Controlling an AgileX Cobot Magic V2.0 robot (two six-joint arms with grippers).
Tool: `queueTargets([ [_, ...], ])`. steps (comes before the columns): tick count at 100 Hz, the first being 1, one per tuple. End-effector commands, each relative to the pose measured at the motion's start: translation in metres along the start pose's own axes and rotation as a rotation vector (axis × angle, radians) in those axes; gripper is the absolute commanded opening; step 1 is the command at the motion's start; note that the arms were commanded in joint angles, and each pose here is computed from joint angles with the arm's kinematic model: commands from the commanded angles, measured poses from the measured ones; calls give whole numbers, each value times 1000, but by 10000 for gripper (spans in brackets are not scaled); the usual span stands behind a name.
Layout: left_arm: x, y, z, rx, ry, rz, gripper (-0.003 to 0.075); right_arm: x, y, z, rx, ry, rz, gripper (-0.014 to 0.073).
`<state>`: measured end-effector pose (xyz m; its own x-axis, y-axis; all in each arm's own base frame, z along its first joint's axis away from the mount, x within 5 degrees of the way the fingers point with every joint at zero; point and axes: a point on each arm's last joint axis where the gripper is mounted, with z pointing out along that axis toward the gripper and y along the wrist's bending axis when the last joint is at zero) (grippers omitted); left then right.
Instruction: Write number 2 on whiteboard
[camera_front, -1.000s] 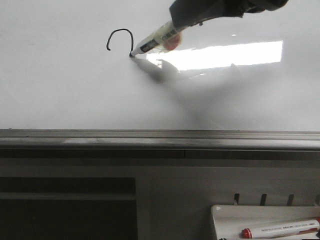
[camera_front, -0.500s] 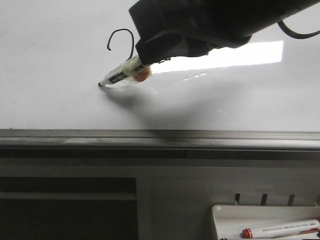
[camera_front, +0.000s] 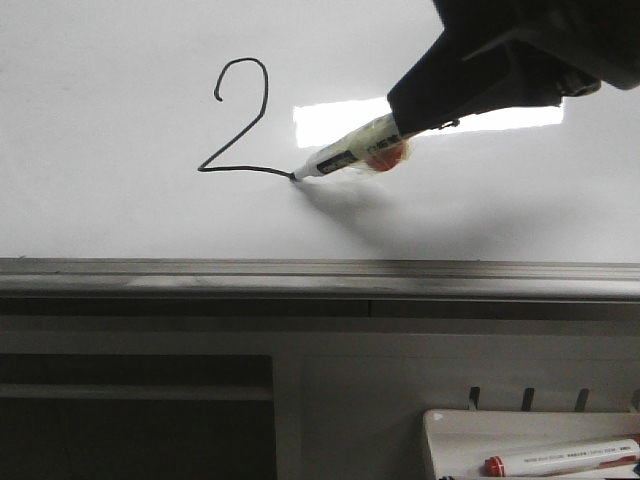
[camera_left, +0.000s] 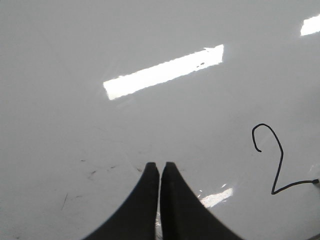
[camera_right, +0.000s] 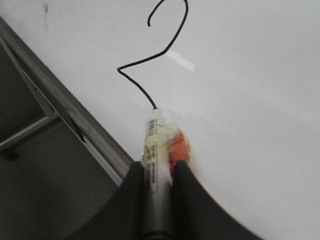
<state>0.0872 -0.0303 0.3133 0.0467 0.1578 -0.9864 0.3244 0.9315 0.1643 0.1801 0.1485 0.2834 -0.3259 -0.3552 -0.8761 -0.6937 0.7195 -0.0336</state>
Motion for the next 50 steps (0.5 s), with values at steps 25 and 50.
queueTargets([
  [25, -19, -3, -1, 39, -136, 21, -20, -15, 6, -14, 6, -112, -45, -50],
  [50, -20, -23, -3, 215, -307, 234, 18, -27, 28, -25, -80, -171, -98, -50],
])
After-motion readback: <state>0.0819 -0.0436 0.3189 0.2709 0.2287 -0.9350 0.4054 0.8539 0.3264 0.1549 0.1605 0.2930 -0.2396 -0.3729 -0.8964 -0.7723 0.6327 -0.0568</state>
